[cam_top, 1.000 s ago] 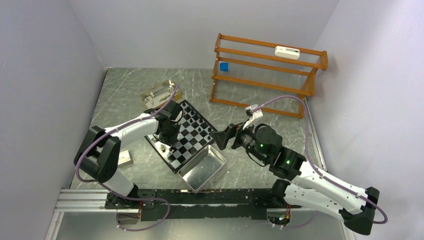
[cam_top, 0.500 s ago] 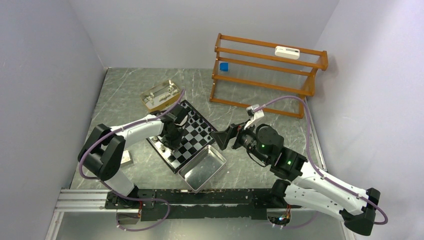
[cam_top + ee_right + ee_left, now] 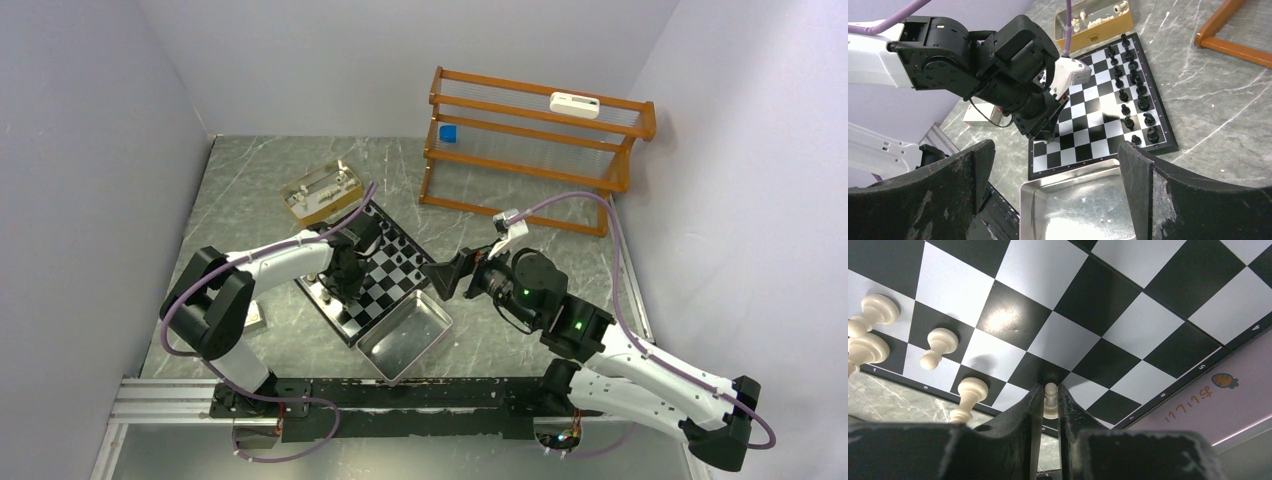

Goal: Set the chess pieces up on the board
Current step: Pick up the chess piece from the chessboard.

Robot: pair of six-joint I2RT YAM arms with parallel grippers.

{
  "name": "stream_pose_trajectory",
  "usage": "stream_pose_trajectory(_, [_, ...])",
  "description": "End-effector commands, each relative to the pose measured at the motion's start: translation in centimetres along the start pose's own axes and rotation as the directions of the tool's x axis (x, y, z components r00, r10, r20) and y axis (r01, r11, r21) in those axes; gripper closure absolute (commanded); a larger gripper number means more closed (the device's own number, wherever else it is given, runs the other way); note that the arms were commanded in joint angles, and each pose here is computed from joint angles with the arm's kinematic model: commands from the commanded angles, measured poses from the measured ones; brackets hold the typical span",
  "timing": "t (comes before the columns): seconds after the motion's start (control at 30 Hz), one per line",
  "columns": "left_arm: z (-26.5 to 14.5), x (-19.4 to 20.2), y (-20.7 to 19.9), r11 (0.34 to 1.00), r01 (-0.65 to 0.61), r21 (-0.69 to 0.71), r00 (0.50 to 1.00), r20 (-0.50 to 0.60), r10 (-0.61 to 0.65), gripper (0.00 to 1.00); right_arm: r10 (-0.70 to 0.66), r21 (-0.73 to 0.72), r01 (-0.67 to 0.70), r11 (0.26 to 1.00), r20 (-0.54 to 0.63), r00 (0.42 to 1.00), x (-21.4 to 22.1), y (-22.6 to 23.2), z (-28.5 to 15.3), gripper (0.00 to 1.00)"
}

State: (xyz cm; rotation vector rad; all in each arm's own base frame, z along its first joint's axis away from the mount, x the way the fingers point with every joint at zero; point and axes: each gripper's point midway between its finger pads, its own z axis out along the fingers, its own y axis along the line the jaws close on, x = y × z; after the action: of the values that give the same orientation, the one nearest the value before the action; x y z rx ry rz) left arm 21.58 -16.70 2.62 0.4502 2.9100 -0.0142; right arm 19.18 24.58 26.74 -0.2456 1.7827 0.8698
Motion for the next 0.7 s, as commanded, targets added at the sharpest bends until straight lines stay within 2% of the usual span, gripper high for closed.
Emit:
stream_pose_trajectory(0.0, [0.1, -0.4, -0.3, 1.000, 0.000, -0.011, 1.000, 0.000, 0.000, 0.80, 0.018, 0.000, -0.018, 1.000, 0.031, 0.999, -0.7, 0.0, -0.3, 0.02])
stream_pose_trajectory(0.17, [-0.8, -1.6, -0.5, 1.000, 0.017, -0.005, 0.999, 0.042, -0.017, 0.85, 0.032, -0.003, -0.032, 0.999, 0.025, 0.999, -0.5, 0.0, -0.4, 0.02])
stream_pose_trajectory(0.3, [-2.8, -3.6, -1.3, 0.998, 0.042, 0.043, 0.991, 0.123, -0.047, 0.85, 0.058, -0.018, -0.058, 0.998, 0.005, 0.998, 0.1, 0.4, 0.2, 0.02])
stream_pose_trajectory(0.47, [-7.1, -6.7, -4.9, 0.961, 0.082, 0.263, 0.960, 0.239, -0.147, 0.85, 0.099, -0.037, -0.101, 0.994, -0.048, 0.994, 1.1, 1.5, 1.8, 0.05])
stream_pose_trajectory(0.67, [-12.7, -8.6, -8.9, 0.839, 0.089, 0.536, 0.908, 0.303, -0.290, 0.86, 0.092, -0.091, -0.101, 0.991, -0.095, 0.991, 2.6, 3.0, 4.3, 0.13])
